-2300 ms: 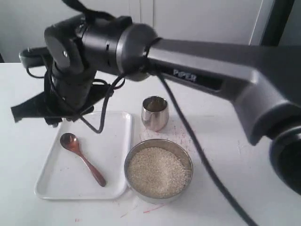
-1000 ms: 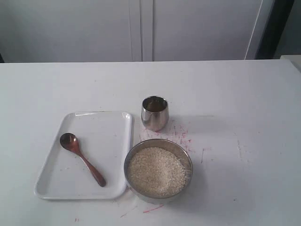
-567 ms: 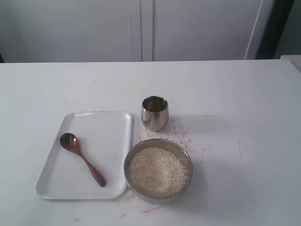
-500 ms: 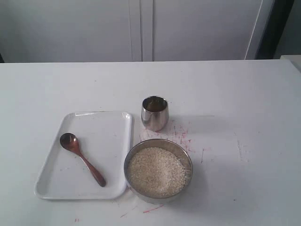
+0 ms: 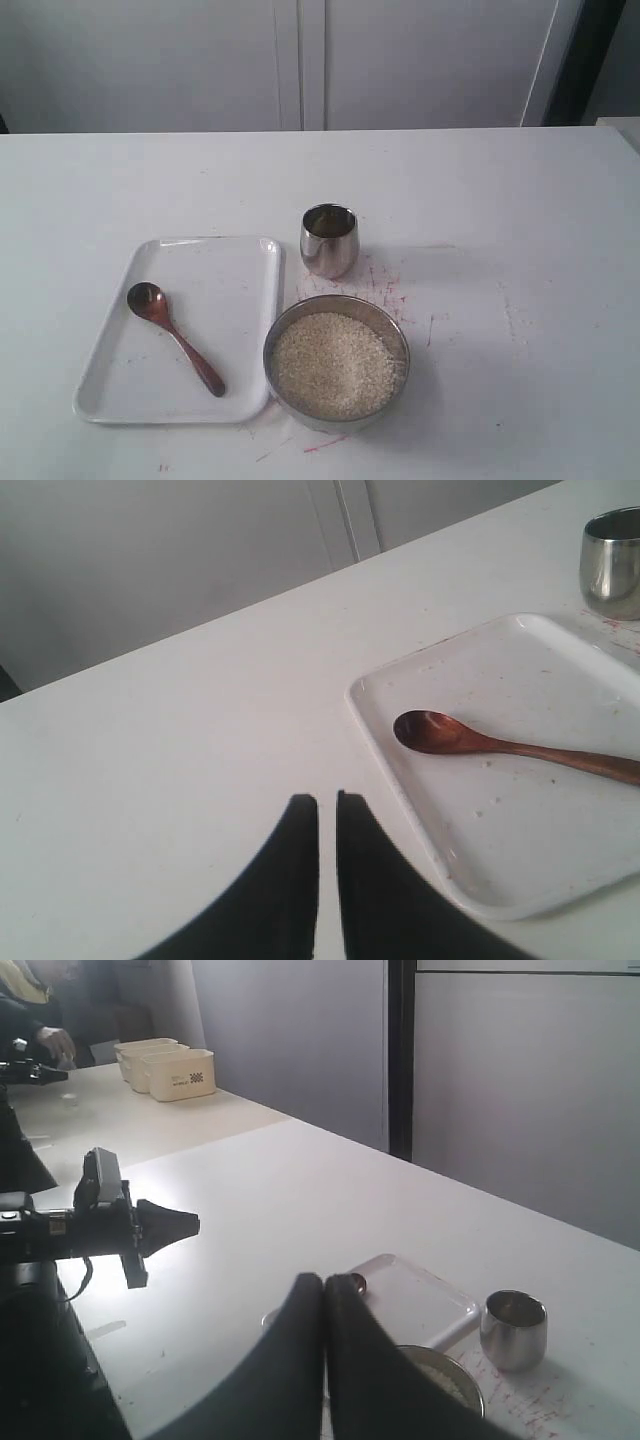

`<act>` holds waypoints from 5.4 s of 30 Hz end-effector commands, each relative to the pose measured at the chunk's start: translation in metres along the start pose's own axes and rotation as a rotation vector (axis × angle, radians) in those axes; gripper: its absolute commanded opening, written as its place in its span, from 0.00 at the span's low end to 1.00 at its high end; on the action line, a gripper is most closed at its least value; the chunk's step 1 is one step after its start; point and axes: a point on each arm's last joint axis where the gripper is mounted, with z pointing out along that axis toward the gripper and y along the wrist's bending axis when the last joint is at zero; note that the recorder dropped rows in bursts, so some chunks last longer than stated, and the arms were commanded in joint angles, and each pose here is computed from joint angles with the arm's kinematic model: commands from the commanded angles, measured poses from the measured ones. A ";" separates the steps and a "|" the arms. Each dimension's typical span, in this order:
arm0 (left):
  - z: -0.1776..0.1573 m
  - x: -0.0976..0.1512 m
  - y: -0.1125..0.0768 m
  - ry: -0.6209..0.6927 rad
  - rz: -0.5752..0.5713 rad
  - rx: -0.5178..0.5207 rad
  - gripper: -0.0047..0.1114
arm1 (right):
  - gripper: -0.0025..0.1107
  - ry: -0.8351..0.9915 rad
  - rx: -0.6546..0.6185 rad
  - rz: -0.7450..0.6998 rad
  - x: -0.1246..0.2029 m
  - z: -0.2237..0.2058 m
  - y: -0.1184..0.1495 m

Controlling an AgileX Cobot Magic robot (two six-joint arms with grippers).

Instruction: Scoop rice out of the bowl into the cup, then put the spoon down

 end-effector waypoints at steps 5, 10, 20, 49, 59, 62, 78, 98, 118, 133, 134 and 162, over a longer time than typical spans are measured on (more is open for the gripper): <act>0.000 -0.002 0.000 -0.009 -0.003 0.002 0.16 | 0.02 -0.089 -0.008 -0.004 0.032 -0.008 -0.001; 0.000 -0.002 0.000 -0.009 -0.003 0.002 0.16 | 0.02 -0.080 -0.056 0.047 0.045 0.002 0.002; 0.000 -0.002 0.000 -0.009 -0.003 0.002 0.16 | 0.02 -0.030 -0.110 0.130 0.074 0.031 0.006; 0.000 -0.002 0.000 -0.009 -0.003 0.002 0.16 | 0.02 -0.193 -0.018 0.169 0.172 0.094 -0.011; 0.000 -0.002 0.000 -0.009 -0.003 0.002 0.16 | 0.02 -0.120 -0.011 -0.002 0.184 0.097 -0.010; 0.000 -0.002 0.000 -0.009 -0.003 0.002 0.16 | 0.02 -0.089 -0.014 -0.048 0.187 0.097 -0.009; 0.000 -0.002 0.000 -0.009 -0.003 0.002 0.16 | 0.02 -0.043 -0.023 -0.067 0.191 0.097 -0.009; 0.000 -0.002 0.000 -0.009 -0.003 0.002 0.16 | 0.02 -0.043 -0.023 -0.067 0.191 0.097 -0.009; 0.000 -0.002 0.000 -0.009 -0.003 0.002 0.16 | 0.02 -0.053 0.441 -0.045 0.190 0.092 -0.034; 0.000 -0.002 0.000 -0.009 -0.003 0.002 0.16 | 0.02 -0.059 0.644 -0.036 0.189 0.086 -0.044; 0.000 -0.002 0.000 -0.009 -0.003 0.002 0.16 | 0.02 -0.060 0.654 -0.035 0.189 0.086 -0.045; 0.000 -0.002 0.000 -0.009 -0.003 0.002 0.16 | 0.02 -0.062 0.861 -0.027 0.189 0.078 -0.053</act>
